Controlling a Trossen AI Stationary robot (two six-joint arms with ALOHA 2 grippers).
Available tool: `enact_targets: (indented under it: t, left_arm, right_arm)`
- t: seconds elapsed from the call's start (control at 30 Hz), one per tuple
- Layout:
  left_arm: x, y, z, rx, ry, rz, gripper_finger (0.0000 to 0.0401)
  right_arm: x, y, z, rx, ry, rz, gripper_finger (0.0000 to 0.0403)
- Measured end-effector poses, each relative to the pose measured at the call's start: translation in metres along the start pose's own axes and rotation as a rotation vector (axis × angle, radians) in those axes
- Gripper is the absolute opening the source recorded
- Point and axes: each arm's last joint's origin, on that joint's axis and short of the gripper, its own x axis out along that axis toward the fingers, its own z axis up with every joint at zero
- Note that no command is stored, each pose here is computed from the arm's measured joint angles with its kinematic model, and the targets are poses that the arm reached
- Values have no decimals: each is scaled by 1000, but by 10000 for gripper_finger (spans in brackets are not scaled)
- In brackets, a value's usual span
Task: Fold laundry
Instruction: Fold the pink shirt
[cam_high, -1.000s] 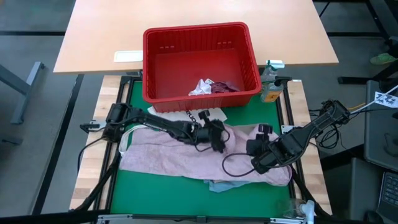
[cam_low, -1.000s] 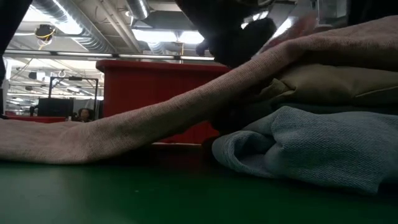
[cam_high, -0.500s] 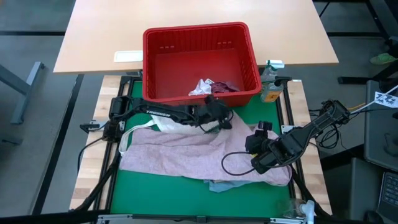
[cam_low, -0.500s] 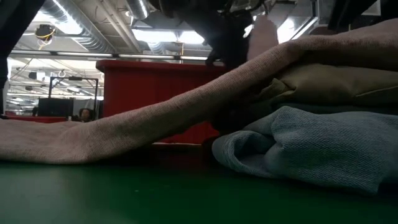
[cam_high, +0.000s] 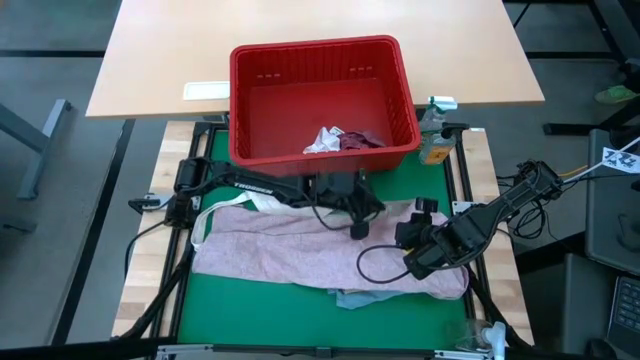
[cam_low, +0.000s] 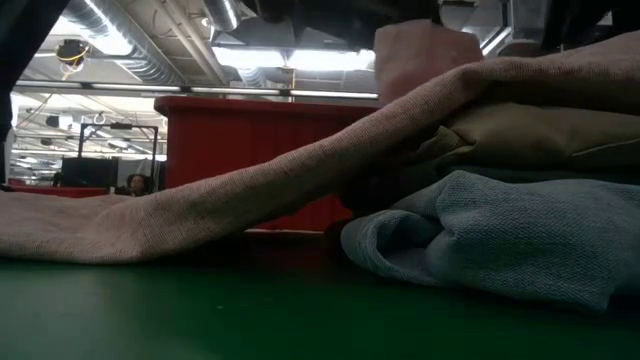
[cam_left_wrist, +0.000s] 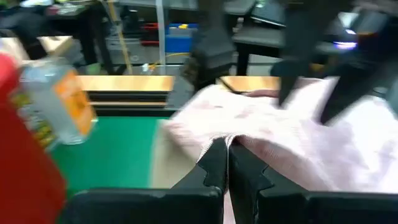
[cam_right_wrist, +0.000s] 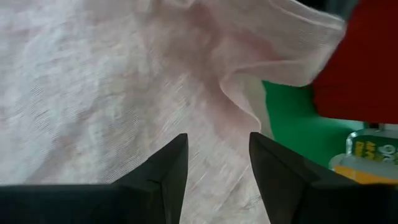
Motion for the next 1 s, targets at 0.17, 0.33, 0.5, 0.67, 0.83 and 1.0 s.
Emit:
enact_targets:
  t: [0.17, 0.33, 0.5, 0.67, 0.83, 1.0]
  left_arm:
    - [-1, -27, -1, 20, 2, -60, 3]
    - [-2, -48, -2, 34, 3, -99, 4]
    - [-4, -66, -3, 43, 0, -136, 4]
    - [-7, -85, -5, 55, 0, -150, 4]
    - [-10, -100, -6, 64, -1, -144, 4]
    - [-3, -111, -20, 71, 33, -163, 4]
  right_arm:
    - [0, 1, 0, 43, 16, 22, 170]
    - [0, 1, 0, 79, 18, 24, 170]
    - [0, 2, -1, 79, 51, 64, 170]
    - [0, 3, -2, 78, 71, 90, 170]
    - [0, 4, -3, 77, 92, 116, 170]
    - [-1, 5, -4, 76, 142, 175, 170]
